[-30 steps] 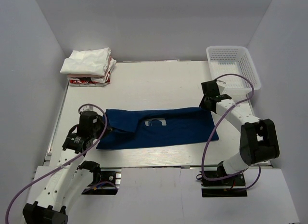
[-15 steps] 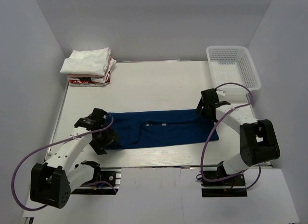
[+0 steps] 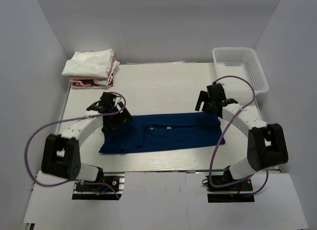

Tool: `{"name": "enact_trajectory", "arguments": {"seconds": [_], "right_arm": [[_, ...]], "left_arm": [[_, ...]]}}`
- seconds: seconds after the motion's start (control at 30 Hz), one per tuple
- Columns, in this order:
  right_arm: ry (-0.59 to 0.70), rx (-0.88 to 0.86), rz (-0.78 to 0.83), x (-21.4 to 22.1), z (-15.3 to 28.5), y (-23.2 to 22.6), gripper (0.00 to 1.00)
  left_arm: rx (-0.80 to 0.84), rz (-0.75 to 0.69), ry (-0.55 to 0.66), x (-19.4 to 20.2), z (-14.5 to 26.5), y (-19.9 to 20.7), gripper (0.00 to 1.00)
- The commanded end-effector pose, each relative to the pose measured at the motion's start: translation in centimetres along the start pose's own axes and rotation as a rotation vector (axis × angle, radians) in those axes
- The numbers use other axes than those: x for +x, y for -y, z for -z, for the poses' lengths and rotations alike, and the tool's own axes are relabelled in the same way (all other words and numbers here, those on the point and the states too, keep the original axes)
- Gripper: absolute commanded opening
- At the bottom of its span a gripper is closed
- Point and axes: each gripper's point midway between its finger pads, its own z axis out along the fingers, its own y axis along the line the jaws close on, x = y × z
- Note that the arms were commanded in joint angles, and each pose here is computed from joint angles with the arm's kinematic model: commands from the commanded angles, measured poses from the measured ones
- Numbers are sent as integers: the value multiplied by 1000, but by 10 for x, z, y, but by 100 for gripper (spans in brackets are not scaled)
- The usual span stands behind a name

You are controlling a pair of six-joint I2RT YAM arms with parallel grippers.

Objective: Fold and stack the t-shirts
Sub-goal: Rotate the tshirt 90 degrees

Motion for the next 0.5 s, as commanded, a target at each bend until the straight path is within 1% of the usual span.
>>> {"name": "enact_trajectory", "arguments": {"seconds": [0.0,0.1,0.13,0.17,0.2,0.23,0.27,0.3,0.33,0.37,0.4,0.43,0.47], "right_arm": [[-51,-141,33,3,-14,-33,90],[-159,-119,-10,39,-30,-26,90],[-173,-116,-12,46,-31,-26,90],[-187,-119,-28,52,-32,-27,90],[-246,-120,-34,76,-30,-21,90],[-256,-127,-33,83,-29,-21,90],[-281,-126,-38,99,-28,-19,90],[-280,-141,-40,102,-23,-19,90],[-349,-169,-21,130,-16,-20,90],[-365,-195,-6,137,-10,-22,90],[-379,-208,2,143,-6,-23,90],[-438,-254,46,167,5,-31,90],[-477,-259,62,178,12,-31,90]], "left_arm": [[77,-56,-51,-7,-34,25,100],[49,-67,-79,-12,-60,26,100],[-23,-71,-109,-9,-82,12,100],[-61,-69,-117,-11,-93,8,100],[-47,-95,-105,-25,-100,21,100],[-60,-103,-119,-28,-109,23,100],[-117,-97,-159,-23,-132,12,100],[-89,-115,-131,-42,-141,30,100],[-76,-123,-142,-46,-152,37,100],[-74,-123,-140,-52,-164,42,100],[-51,-141,-133,-68,-192,58,100],[-42,-158,-125,-79,-207,67,100],[-11,-169,-141,-85,-220,80,100]]}}
